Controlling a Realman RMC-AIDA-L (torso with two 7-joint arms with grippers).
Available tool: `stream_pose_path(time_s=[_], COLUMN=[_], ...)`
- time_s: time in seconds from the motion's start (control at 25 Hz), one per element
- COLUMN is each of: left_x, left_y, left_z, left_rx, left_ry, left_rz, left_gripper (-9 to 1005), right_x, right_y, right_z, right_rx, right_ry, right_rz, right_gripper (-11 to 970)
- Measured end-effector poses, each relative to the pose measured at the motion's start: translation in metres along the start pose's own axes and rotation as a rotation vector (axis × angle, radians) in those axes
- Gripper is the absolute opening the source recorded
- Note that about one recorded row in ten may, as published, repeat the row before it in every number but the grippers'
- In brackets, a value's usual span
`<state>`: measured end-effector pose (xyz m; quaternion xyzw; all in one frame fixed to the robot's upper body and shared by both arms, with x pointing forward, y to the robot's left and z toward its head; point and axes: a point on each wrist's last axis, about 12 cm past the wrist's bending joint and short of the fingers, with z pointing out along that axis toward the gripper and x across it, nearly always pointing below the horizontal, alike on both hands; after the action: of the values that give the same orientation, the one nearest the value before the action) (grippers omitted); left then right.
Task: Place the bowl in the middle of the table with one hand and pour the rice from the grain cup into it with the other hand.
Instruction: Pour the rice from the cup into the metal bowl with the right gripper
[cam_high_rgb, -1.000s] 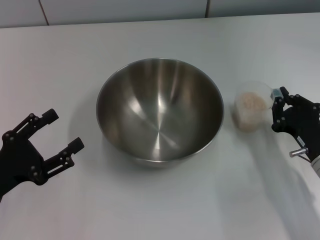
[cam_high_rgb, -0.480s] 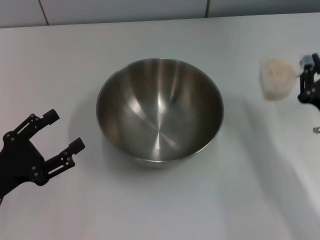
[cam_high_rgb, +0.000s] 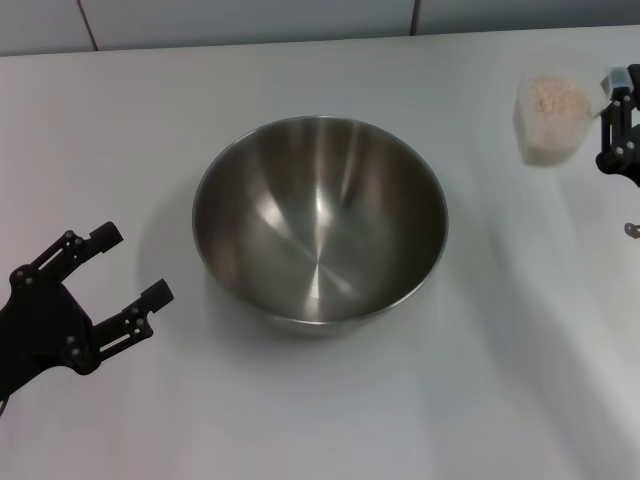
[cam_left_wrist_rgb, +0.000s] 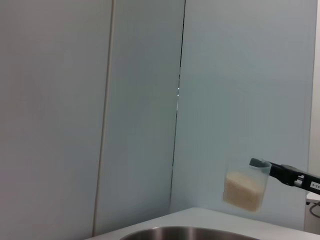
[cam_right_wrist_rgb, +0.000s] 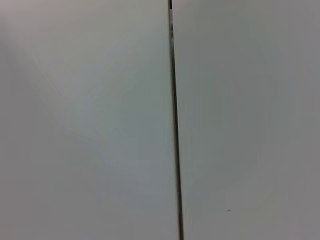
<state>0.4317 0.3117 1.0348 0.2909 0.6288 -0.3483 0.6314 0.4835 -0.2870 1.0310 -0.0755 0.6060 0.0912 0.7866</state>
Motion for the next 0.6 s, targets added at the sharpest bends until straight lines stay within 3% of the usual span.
stream_pose_path(time_s=[0.2, 0.32, 0.36, 0.4, 0.44, 0.6], left_x=[0.0, 0.0, 0.0, 0.001, 0.001, 0.001], left_y=[0.0, -0.001, -0.001, -0.001, -0.001, -0.002], left_z=[0.0, 0.0, -0.001, -0.001, -0.001, -0.001], left_rx=[0.002, 0.003, 0.003, 0.003, 0.003, 0.006], left_ry=[0.001, 0.002, 0.001, 0.001, 0.001, -0.002], left_rz=[0.0, -0.002, -0.002, -0.003, -0.003, -0.006], left_gripper=[862, 862, 862, 862, 862, 862], right_x=[-0.003, -0.007, -0.007, -0.009, -0.009, -0.012], right_y=[0.005, 0.013, 0.013, 0.018, 0.018, 0.036], right_z=[0.009, 0.021, 0.021, 0.029, 0.029, 0.052], right_rx=[-0.061, -0.211, -0.211, -0.292, -0.292, -0.495], right_ry=[-0.016, -0.023, -0.023, -0.014, -0.014, 0.022], right_rz=[0.047, 0.104, 0.104, 0.133, 0.133, 0.156], right_gripper=[94, 94, 94, 94, 94, 94])
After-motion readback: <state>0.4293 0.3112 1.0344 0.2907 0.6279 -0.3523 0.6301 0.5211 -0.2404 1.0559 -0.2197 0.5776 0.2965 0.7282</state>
